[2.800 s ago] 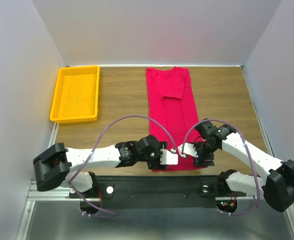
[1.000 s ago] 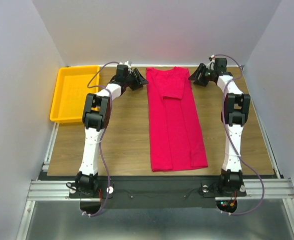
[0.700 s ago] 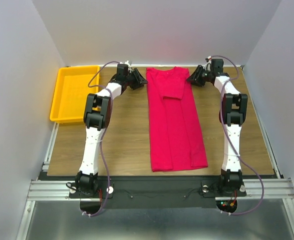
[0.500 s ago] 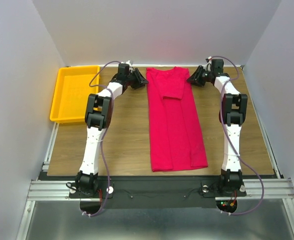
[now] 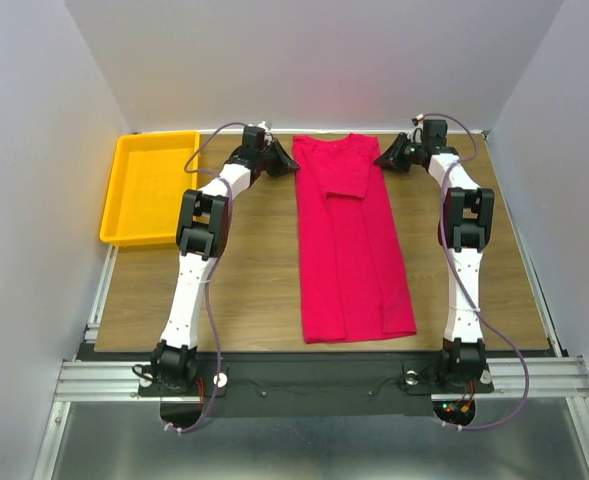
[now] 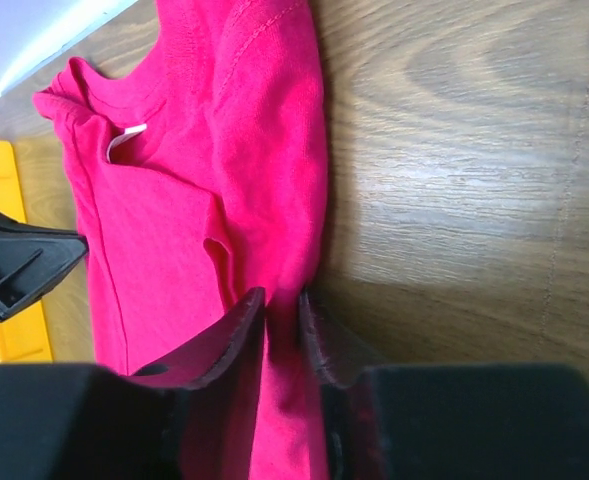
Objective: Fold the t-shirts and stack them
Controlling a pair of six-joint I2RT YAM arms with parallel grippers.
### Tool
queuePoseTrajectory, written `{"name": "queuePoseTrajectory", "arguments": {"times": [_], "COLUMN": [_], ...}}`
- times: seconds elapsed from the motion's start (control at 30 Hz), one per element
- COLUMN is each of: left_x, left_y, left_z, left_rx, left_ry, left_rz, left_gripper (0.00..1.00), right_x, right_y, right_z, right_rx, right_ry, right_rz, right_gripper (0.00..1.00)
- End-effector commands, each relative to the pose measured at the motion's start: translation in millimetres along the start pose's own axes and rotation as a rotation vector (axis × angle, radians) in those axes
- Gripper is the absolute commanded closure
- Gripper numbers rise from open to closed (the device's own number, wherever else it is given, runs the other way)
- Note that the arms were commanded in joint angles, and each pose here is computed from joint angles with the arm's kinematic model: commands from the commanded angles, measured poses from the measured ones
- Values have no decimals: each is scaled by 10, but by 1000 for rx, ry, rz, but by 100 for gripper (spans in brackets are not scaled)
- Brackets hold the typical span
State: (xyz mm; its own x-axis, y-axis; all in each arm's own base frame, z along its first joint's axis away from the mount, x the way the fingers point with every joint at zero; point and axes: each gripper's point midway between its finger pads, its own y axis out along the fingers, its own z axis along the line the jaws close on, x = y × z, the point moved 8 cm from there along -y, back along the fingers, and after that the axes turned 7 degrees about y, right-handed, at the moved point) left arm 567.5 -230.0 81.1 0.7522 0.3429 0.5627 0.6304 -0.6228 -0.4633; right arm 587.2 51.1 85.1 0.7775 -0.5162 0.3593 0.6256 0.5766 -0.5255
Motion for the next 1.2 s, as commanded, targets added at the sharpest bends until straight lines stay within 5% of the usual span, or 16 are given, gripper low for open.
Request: {"name": "queuePoseTrajectory", "arguments": {"times": [0.0,0.3,0.9,1.0,1.03,1.17], "left_x": [-6,149,478,533,539,586], "left_y": [64,76,148,141,141,58], "left_z": [-73,-140,13,32,32,-42], "left_rx": [-13,-45,-83,-91,-101,-123], "left_ry": [-2,-27,-162,-185,-190,-173], "left_rz": [13,-51,-179,-196,-196,-198], "left_gripper": [94,100,100,100,97,76], "right_x": [-34,78,342,377,384,464], "right_y": [103,124,278,259,244,87], "right_z": [-85,-14,-13,5,30,187], "right_rx": [-7,16,49,51,51,71], "right_ry": [12,1,-9,-23,-43,-113], "right_rz": [8,-27,-184,-202,-205,-219], "right_gripper": [79,88,86,73,61,39]}}
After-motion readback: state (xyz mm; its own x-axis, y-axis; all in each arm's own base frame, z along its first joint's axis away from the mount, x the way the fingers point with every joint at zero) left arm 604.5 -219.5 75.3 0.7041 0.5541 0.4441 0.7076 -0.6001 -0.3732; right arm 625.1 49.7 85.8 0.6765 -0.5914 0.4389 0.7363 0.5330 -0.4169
